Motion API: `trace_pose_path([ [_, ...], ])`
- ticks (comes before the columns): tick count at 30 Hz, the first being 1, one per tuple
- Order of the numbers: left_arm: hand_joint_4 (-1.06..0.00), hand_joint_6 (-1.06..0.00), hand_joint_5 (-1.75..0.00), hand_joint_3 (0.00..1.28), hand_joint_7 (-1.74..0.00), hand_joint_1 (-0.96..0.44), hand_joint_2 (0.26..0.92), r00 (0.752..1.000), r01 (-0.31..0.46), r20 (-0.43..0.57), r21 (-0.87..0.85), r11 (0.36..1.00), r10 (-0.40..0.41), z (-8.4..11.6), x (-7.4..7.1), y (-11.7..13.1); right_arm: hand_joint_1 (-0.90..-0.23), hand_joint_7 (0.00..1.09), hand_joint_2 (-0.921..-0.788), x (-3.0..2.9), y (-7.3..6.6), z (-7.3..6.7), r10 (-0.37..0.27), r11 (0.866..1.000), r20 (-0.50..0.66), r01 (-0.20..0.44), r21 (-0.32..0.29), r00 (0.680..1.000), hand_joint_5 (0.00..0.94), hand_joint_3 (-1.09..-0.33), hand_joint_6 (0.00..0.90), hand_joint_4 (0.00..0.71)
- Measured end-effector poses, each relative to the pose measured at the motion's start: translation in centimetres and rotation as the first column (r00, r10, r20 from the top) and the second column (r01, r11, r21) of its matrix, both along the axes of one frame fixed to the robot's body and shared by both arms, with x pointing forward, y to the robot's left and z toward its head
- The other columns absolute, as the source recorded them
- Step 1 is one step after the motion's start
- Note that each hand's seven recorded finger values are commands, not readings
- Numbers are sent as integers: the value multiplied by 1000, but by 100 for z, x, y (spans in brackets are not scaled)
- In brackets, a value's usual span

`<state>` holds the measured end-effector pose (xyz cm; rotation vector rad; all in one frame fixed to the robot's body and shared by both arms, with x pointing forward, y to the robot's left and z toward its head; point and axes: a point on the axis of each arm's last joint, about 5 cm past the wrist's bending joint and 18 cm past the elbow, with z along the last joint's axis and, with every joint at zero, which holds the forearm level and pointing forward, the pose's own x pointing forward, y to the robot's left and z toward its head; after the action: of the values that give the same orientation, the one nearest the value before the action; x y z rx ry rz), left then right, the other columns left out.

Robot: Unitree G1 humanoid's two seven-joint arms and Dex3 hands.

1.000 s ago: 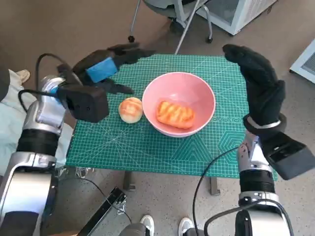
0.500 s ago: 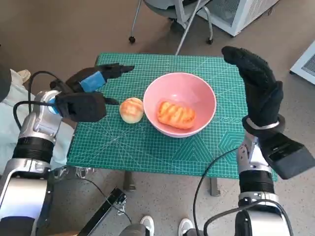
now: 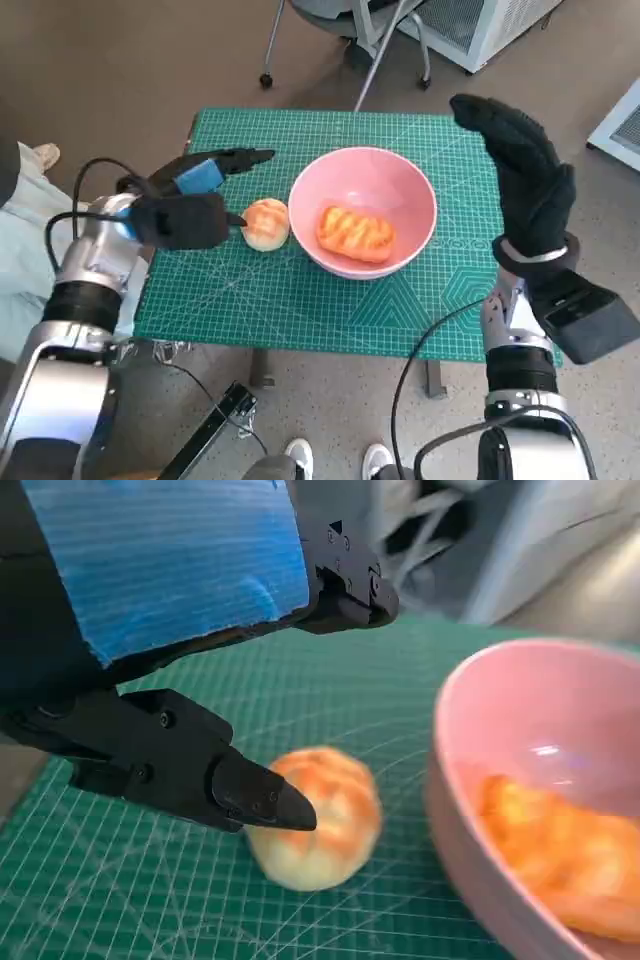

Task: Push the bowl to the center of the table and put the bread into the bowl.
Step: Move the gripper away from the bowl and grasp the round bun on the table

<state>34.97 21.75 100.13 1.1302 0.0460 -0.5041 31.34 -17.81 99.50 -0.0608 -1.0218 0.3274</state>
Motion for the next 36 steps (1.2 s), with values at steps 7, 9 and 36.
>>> trace_pose_path([
  [7,-240,-387,0,2,-20,-230,836,994,-39,-98,53,998,44,-246,4,-154,-564,818,-921,2,1,0,9,1000,-2,-9,-9,1000,0,-655,41,342],
  [9,-239,-389,0,2,-19,-233,836,992,-49,-112,70,996,56,-295,2,-188,-564,818,-921,3,0,0,11,1000,-4,-11,-10,1000,1,-654,41,342],
  [36,-692,-584,-1092,85,-1216,-14,920,995,-79,-44,206,975,90,-411,20,-397,-572,826,-921,-15,-26,21,12,1000,10,-12,-6,1000,0,-645,35,339],
])
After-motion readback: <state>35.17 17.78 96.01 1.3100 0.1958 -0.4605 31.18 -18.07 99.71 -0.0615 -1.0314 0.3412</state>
